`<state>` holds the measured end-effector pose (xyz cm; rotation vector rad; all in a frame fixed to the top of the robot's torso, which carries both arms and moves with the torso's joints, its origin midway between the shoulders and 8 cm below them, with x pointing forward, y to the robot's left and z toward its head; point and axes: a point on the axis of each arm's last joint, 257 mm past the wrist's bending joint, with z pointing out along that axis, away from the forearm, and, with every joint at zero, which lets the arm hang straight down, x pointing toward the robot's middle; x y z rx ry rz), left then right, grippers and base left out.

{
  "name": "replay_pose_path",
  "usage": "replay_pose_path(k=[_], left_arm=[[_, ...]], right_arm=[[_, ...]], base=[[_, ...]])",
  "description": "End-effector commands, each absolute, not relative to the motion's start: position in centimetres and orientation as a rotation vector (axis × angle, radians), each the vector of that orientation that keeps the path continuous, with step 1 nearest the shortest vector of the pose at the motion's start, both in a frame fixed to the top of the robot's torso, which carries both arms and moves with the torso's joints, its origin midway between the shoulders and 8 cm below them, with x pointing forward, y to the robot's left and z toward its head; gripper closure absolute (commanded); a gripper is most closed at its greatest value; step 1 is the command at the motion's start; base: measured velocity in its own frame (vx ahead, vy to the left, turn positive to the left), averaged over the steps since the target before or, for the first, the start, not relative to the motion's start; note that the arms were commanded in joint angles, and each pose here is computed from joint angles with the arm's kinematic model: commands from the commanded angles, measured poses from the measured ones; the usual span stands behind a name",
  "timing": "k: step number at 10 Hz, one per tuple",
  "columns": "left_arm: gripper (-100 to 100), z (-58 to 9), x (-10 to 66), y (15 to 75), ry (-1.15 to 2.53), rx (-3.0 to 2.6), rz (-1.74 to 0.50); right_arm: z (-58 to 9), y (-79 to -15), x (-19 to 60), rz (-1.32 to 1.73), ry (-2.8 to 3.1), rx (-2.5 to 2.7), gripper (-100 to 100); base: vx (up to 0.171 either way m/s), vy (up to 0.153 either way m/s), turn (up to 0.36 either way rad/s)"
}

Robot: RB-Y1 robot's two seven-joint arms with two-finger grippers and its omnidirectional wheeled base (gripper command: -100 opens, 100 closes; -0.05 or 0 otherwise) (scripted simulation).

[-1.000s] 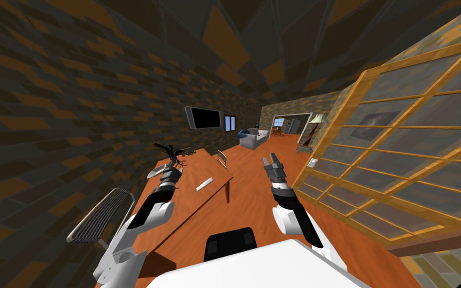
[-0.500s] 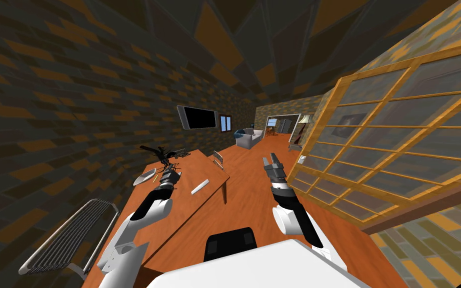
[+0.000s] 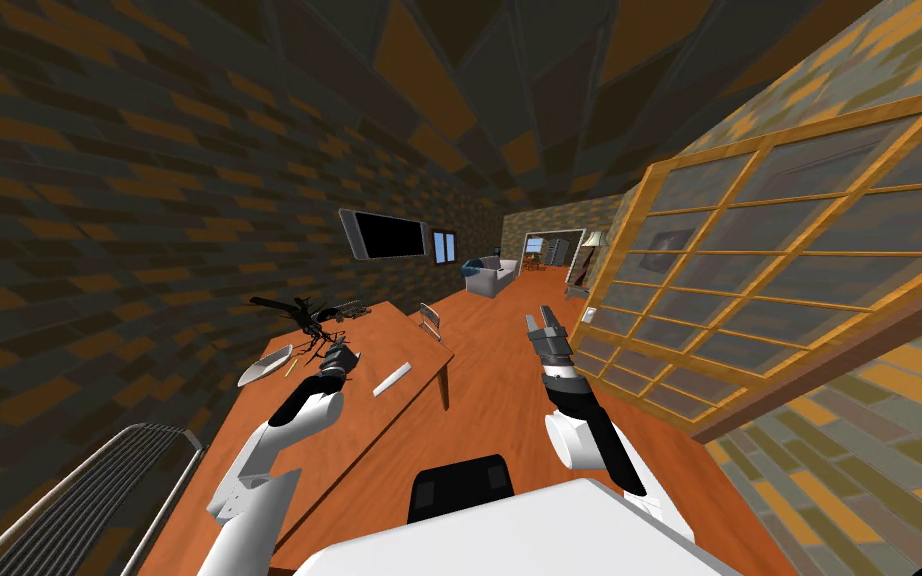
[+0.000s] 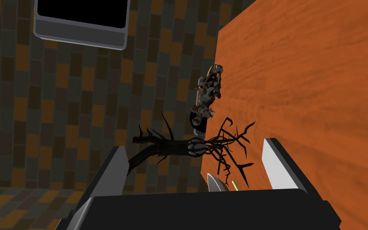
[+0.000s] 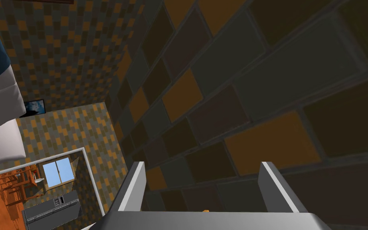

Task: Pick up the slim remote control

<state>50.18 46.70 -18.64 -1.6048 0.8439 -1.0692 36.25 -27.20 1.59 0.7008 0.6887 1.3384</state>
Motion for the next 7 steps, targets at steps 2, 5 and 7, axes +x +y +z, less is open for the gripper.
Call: replay_pose_path(k=[2, 5, 7], left_arm=[[-100, -22.1, 49.8, 48.5, 0.85, -1.726, -1.006], [-100, -24.9, 49.3, 50.0, 0.851, -1.827, -0.95], [-100, -27.5, 48.6, 51.3, 0.847, -1.922, -0.895]], right_arm=[[1.6, -27.2, 36.2, 1.339, 0.689, 0.701, 0], [1.6, -27.2, 36.2, 1.338, 0.689, 0.701, 0], [1.6, -27.2, 36.2, 1.339, 0.689, 0.701, 0]], base=[[0.016, -0.01, -0.148], [0.015, -0.008, -0.093], [0.019, -0.005, -0.155]])
